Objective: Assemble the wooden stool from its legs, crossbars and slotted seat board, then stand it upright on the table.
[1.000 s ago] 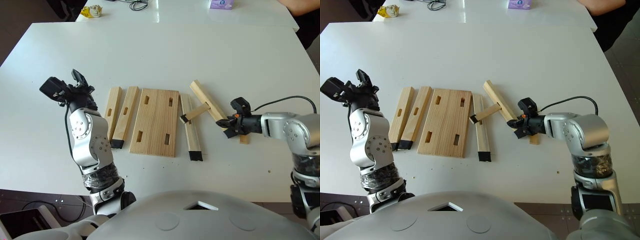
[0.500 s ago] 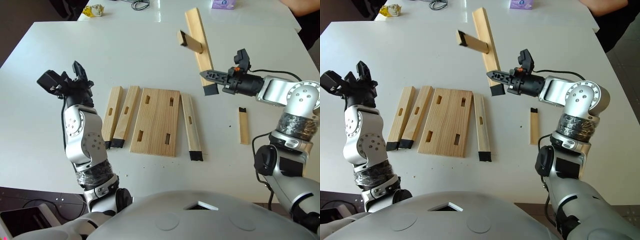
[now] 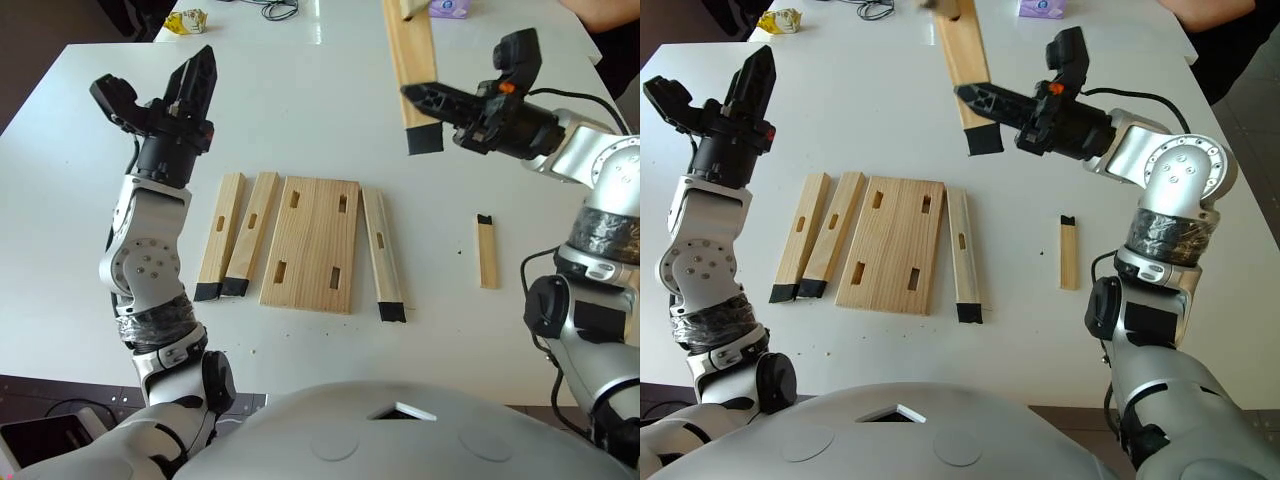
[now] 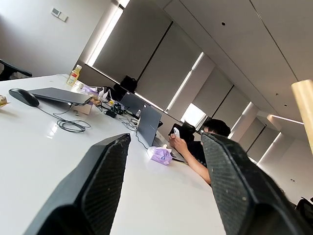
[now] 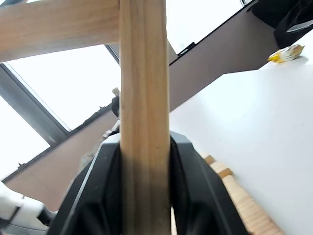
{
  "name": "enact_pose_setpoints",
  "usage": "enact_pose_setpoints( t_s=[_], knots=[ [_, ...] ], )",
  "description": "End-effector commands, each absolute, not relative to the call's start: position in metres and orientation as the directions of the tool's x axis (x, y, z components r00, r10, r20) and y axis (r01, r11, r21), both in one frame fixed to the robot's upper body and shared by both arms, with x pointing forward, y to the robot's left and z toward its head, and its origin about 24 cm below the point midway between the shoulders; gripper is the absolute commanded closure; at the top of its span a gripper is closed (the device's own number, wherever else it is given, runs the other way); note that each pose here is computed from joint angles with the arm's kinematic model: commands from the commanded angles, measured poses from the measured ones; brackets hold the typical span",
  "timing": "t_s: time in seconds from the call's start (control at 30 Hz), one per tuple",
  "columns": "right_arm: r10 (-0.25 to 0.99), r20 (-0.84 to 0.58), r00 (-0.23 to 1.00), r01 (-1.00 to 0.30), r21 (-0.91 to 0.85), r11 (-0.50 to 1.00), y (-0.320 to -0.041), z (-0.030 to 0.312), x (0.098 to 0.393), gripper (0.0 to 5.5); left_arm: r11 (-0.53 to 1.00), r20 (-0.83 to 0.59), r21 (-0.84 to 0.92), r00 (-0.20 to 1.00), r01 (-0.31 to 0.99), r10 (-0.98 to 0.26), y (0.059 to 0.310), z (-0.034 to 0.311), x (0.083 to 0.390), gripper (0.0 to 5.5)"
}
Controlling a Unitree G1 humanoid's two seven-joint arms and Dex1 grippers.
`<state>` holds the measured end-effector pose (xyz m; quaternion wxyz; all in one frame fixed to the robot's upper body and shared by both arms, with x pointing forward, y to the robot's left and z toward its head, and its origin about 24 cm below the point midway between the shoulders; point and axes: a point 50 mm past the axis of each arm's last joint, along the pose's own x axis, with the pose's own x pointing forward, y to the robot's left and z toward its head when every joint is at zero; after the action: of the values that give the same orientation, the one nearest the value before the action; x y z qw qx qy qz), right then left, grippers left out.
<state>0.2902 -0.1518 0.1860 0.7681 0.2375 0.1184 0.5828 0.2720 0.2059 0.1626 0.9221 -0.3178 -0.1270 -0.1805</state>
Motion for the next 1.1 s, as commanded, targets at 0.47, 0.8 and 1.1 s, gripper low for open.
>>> enact_pose_setpoints(
  t_s=[0.47, 0.8, 1.1],
  knots=[
    [0.988, 0.013, 0.153, -0.970, 0.195, 0.148, -0.168, 0.183, 0.271, 4.43, 0.688, 0.357, -0.445, 0.818, 0.573, -0.451, 0.199, 0.178, 0.259, 2.80],
    [0.995, 0.012, 0.097, -0.984, 0.150, 0.094, -0.166, 0.190, 0.274, 4.43, 0.590, 0.343, -0.370, 0.696, 0.717, -0.631, 0.190, 0.188, 0.251, 2.80],
    [0.992, 0.057, -0.108, -0.887, 0.446, -0.123, -0.168, 0.209, 0.285, 4.43, 0.415, 0.308, -0.192, 0.456, 0.889, -0.835, 0.182, 0.202, 0.235, 1.94]
  ],
)
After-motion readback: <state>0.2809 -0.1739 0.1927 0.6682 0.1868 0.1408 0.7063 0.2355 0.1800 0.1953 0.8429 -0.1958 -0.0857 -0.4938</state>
